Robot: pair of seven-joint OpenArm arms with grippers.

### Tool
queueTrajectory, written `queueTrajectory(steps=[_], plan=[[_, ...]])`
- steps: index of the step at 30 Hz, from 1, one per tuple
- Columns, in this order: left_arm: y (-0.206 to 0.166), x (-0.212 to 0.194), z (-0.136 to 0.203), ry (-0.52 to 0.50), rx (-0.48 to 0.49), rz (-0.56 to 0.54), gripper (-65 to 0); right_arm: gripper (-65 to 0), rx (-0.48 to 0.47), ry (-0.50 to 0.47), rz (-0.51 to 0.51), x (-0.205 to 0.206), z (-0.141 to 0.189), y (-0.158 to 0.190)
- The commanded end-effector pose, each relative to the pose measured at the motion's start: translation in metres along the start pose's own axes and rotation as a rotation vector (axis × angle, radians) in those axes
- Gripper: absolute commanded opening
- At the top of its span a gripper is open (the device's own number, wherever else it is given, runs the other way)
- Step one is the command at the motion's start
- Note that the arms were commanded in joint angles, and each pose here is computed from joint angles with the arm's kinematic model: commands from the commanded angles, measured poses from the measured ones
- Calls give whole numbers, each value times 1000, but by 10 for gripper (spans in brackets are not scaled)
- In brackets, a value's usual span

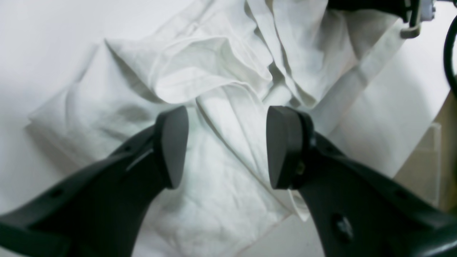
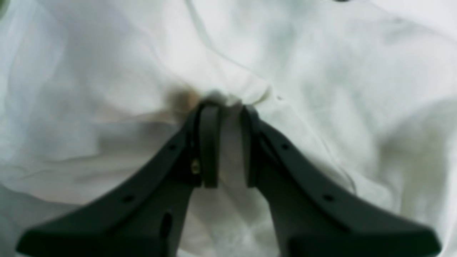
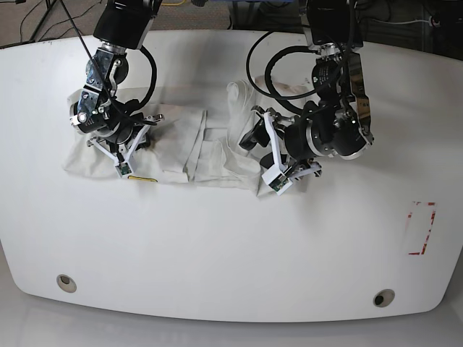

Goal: Layout the t-shirt on the table in an organized manner, then fold the t-shirt properly
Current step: 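Fold the grasped end with the left gripper toward the right gripper, then lay the folded end down and hold it with the left gripper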

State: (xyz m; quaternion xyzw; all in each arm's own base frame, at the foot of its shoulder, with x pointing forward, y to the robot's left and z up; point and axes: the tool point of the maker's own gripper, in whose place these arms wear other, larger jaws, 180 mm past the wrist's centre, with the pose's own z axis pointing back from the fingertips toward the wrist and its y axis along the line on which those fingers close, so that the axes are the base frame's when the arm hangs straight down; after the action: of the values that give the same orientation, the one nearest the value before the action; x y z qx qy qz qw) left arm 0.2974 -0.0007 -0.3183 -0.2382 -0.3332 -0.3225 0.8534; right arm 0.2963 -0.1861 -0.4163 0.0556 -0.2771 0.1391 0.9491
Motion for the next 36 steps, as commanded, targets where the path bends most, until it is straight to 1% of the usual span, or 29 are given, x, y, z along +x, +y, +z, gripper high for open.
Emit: queueTrajectory(steps=[1, 6, 10, 12, 16, 17, 26, 28, 32, 36], plan=[[14, 12, 9, -52, 33, -4, -324, -549, -11, -52, 10, 16, 5, -4], [34, -7, 8, -15, 62, 28, -325, -549, -11, -53, 10, 17, 5, -4], [39, -20, 0, 25, 61, 52, -335, -549, -11, -52, 9, 16, 5, -4], [44, -22, -5, 42, 63, 59, -379, -549, -11, -52, 9, 16, 5, -4], [54, -17, -13, 80, 55, 63, -492, -549, -12, -53, 9, 17, 5, -4], [56, -16, -16, 86, 46, 68, -507, -549, -12, -53, 9, 17, 5, -4], [56, 10, -50, 86, -51, 113, -511, -549, -12, -53, 9, 17, 5, -4], [52, 17, -59, 91, -78, 97, -511, -549, -12, -53, 9, 17, 5, -4], [31, 32, -84, 110, -158, 67, -511, -549, -14, -53, 7, 16, 5, -5], [26, 38, -96, 134, -190, 44, -511, -549, -14, -55, 7, 17, 6, -5]])
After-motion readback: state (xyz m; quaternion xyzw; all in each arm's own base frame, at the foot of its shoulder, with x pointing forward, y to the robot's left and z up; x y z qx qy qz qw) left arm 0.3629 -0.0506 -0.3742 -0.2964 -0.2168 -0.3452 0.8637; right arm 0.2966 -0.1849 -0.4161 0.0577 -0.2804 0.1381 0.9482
